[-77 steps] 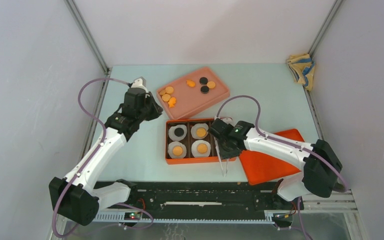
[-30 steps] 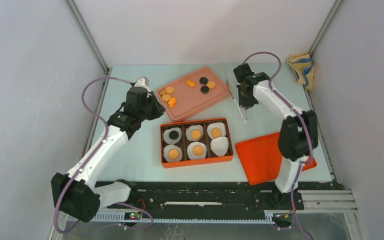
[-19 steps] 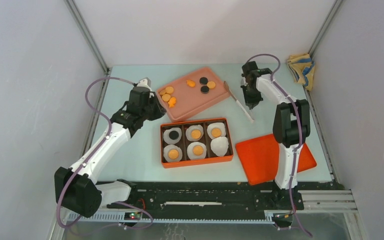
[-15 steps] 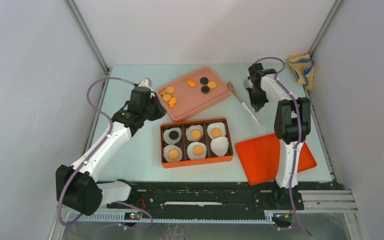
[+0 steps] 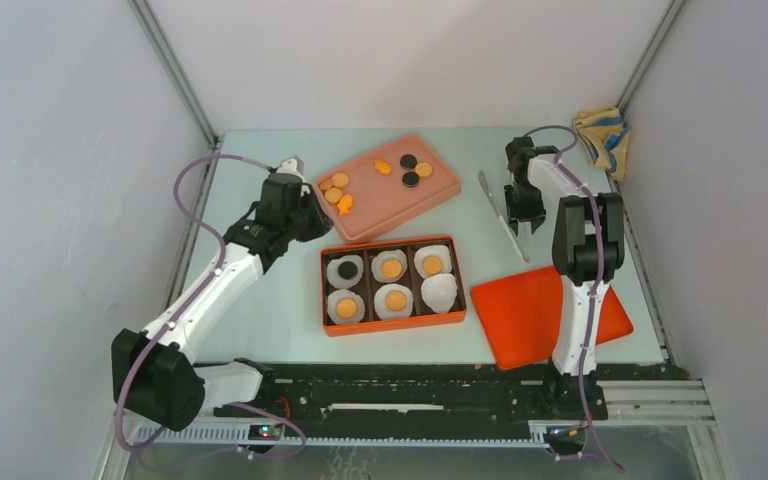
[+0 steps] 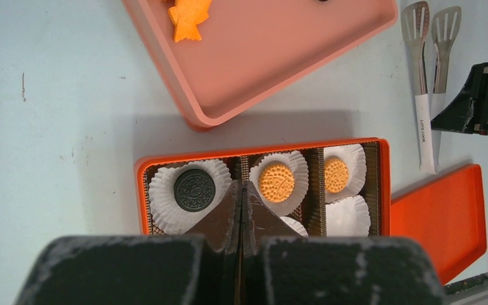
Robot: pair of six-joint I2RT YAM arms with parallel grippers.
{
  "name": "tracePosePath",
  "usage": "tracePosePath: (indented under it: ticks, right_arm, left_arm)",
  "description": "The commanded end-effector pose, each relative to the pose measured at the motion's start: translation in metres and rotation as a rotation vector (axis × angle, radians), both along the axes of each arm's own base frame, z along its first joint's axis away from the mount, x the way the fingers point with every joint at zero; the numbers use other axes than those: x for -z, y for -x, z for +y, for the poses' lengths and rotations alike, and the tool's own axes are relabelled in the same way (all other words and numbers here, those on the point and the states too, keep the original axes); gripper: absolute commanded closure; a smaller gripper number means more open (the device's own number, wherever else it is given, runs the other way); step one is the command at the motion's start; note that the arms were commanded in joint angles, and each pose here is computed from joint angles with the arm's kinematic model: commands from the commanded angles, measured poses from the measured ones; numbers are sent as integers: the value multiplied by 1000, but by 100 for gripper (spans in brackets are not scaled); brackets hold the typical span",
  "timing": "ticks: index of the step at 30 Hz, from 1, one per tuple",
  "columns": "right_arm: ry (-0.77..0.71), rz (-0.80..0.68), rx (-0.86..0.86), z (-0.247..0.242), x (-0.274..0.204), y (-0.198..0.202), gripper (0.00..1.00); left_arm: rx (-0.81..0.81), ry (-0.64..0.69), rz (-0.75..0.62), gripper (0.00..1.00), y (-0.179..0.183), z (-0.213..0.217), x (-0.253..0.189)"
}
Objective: Pack the cookies
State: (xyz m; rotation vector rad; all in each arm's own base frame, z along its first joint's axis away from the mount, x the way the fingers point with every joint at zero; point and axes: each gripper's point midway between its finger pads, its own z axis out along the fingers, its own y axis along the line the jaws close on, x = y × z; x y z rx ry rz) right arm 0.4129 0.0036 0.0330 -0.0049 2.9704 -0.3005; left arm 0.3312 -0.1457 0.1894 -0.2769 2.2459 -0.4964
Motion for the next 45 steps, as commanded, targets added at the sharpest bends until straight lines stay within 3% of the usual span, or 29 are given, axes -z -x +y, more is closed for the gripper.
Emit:
tracePosePath:
  ticks: [1,8,26,31,35,45]
  right_arm:
    - [-85,-200,67,12,-46,-18,47]
    - [-216,-214,66,35,-46,-9,32]
    - [-181,-61,86,23,1,-13,30]
    - [-193,-29,85,25,10,-8,53]
    - [-152,-99,83,23,-7,-12,68]
    - [-196,-387,-83,71,-123,0,74]
  left_arm:
    - [12,34,-87,100,-11,-7,-33]
    - [21,37,-83,100,-10,-9,-30]
    - [17,47,-80,100,-10,-10,-29]
    - [19,47,-78,100,-12,-13,-27]
    - [40,67,-105,100,-24,-22,-40]
    - [292,154,-227,100,-57,-109,-94]
